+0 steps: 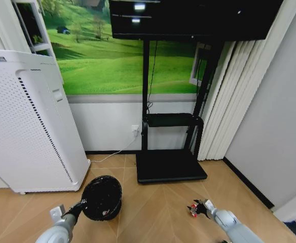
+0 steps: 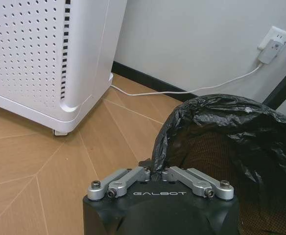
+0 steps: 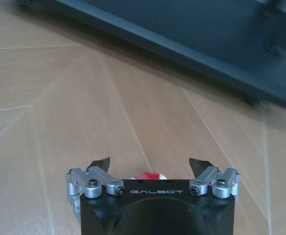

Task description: Pick up the trash bin and place the garbage on the floor into it.

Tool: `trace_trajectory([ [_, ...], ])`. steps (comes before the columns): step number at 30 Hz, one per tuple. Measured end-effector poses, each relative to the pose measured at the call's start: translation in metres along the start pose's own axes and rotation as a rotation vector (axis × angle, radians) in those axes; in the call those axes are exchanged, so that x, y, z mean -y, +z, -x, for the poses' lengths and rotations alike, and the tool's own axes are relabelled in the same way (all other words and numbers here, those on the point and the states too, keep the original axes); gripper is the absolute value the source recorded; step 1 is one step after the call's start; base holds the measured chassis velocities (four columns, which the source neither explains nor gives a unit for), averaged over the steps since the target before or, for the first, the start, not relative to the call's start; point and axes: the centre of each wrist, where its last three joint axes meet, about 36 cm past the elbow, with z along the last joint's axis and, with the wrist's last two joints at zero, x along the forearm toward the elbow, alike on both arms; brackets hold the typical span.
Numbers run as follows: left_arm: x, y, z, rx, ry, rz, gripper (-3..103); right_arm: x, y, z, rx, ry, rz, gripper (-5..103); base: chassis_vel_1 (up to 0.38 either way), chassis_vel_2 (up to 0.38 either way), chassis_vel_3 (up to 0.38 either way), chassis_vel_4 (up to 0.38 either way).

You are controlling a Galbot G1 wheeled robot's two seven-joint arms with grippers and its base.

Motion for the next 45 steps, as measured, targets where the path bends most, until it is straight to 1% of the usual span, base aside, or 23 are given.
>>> trace_trajectory([
  [1, 0.000, -0.001, 0.000, 0.001, 0.000, -0.001, 3, -0.012, 0.000, 0.003, -0.025, 0.048, 0.083, 95, 0.000, 0.000, 0.000, 0.000],
  [2, -0.001, -0.001, 0.000, 0.002, 0.000, -0.002, 3, -0.020, -0.001, 0.006, -0.048, 0.072, 0.141, 92, 0.000, 0.000, 0.000, 0.000],
  [3, -0.001, -0.001, 0.000, 0.002, 0.000, -0.002, 3, -0.020, -0.001, 0.006, -0.048, 0.072, 0.141, 92, 0.000, 0.000, 0.000, 0.000],
  [4, -0.001, -0.002, 0.001, 0.006, -0.001, -0.002, 3, -0.028, -0.001, 0.007, -0.080, 0.089, 0.204, 91, 0.000, 0.000, 0.000, 0.000],
  [5, -0.002, -0.003, 0.001, 0.008, -0.001, -0.003, 3, -0.032, 0.000, 0.008, -0.096, 0.094, 0.231, 88, 0.000, 0.000, 0.000, 0.000],
  [6, -0.002, -0.003, 0.001, 0.008, -0.001, -0.003, 3, -0.032, 0.000, 0.008, -0.096, 0.094, 0.231, 88, 0.000, 0.000, 0.000, 0.000],
  [7, -0.002, -0.004, 0.002, 0.008, 0.000, -0.004, 3, -0.035, 0.003, 0.007, -0.114, 0.093, 0.258, 91, 0.000, 0.000, 0.000, 0.000],
  [10, -0.003, -0.006, 0.005, 0.012, 0.001, -0.005, 3, -0.039, 0.007, 0.007, -0.128, 0.090, 0.291, 93, 0.000, 0.000, 0.000, 0.000],
  [13, -0.002, -0.006, 0.006, 0.011, 0.005, -0.005, 3, -0.042, 0.008, 0.009, -0.135, 0.092, 0.315, 94, 0.000, 0.000, 0.000, 0.000],
  [18, 0.000, -0.006, 0.008, 0.009, 0.009, -0.004, 3, -0.042, 0.006, 0.014, -0.144, 0.096, 0.344, 95, 0.000, 0.000, 0.000, 0.000],
  [20, -0.001, -0.006, 0.009, 0.010, 0.006, -0.005, 3, -0.042, 0.005, 0.017, -0.151, 0.096, 0.348, 86, 0.000, 0.000, 0.000, 0.000],
  [21, -0.001, -0.006, 0.009, 0.010, 0.006, -0.005, 3, -0.042, 0.005, 0.017, -0.151, 0.096, 0.348, 86, 0.000, 0.000, 0.000, 0.000],
  [23, -0.002, -0.006, 0.009, 0.010, 0.004, -0.005, 3, -0.042, 0.006, 0.019, -0.158, 0.095, 0.345, 80, 0.000, 0.000, 0.000, 0.000],
  [25, -0.002, -0.006, 0.009, 0.011, 0.003, -0.005, 3, -0.042, 0.006, 0.020, -0.161, 0.094, 0.343, 80, 0.000, 0.000, 0.000, 0.000],
  [26, -0.002, -0.006, 0.009, 0.012, 0.003, -0.006, 3, -0.043, 0.007, 0.021, -0.162, 0.090, 0.340, 70, 0.000, 0.000, 0.000, 0.000],
  [27, -0.003, -0.006, 0.010, 0.012, 0.002, -0.006, 3, -0.044, 0.007, 0.021, -0.159, 0.088, 0.337, 63, 0.000, 0.000, 0.000, 0.000],
  [28, -0.003, -0.006, 0.010, 0.012, 0.002, -0.006, 3, -0.044, 0.007, 0.021, -0.159, 0.088, 0.337, 63, 0.000, 0.000, 0.000, 0.000],
  [29, -0.003, -0.006, 0.010, 0.012, 0.001, -0.006, 3, -0.044, 0.007, 0.021, -0.158, 0.087, 0.336, 58, 0.000, 0.000, 0.000, 0.000],
  [31, -0.003, -0.006, 0.010, 0.011, 0.000, -0.006, 3, -0.044, 0.007, 0.020, -0.157, 0.086, 0.334, 58, 0.000, 0.000, 0.000, 0.000],
  [33, -0.003, -0.005, 0.011, 0.011, 0.000, -0.006, 3, -0.044, 0.008, 0.019, -0.153, 0.084, 0.330, 47, 0.000, 0.000, 0.000, 0.000],
  [36, -0.003, -0.005, 0.012, 0.011, 0.000, -0.005, 3, -0.043, 0.008, 0.019, -0.152, 0.084, 0.328, 42, 0.000, 0.000, 0.000, 0.000],
  [37, -0.002, -0.005, 0.012, 0.011, 0.001, -0.005, 3, -0.043, 0.009, 0.018, -0.151, 0.082, 0.326, 35, 0.000, 0.000, 0.000, 0.000],
  [45, -0.003, -0.004, 0.012, 0.011, -0.003, -0.002, 3, -0.041, 0.009, 0.015, -0.142, 0.076, 0.321, 34, 0.000, 0.000, 0.000, 0.000],
])
